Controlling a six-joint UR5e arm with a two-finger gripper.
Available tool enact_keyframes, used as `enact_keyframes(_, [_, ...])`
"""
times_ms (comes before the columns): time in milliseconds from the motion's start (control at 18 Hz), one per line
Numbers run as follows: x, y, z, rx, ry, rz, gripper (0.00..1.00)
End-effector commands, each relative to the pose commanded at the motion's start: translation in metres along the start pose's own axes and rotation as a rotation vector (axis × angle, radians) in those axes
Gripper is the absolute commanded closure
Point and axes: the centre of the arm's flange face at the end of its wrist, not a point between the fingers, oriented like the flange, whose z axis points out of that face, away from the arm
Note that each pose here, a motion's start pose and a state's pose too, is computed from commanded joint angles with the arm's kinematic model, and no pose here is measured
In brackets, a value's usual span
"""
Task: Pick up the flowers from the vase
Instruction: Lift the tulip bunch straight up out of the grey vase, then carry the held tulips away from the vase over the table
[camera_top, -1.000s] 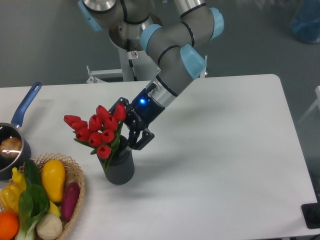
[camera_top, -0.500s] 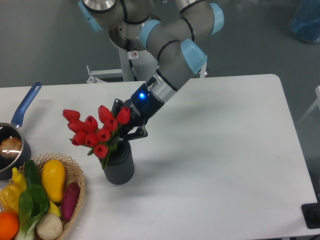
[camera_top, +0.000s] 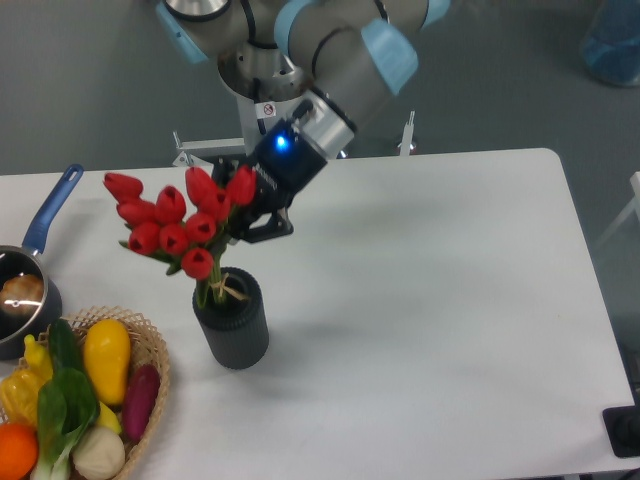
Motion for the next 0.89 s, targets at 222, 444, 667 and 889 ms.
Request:
enact_keyframes(222, [0.002,-0.021,-0.037,0.01,-0.075,0.02,1.0])
enact_keyframes(444, [0.004,-0.028,-0.051,0.011,-0.107,0.031,0.97])
enact_keyframes(667, [-0.01,-0.018,-0.073,0.005,-0.158,0.002,1.0])
enact_keyframes(889, [-0.029,0.001,-0.101,-0.004,-0.221,-0.03,1.0])
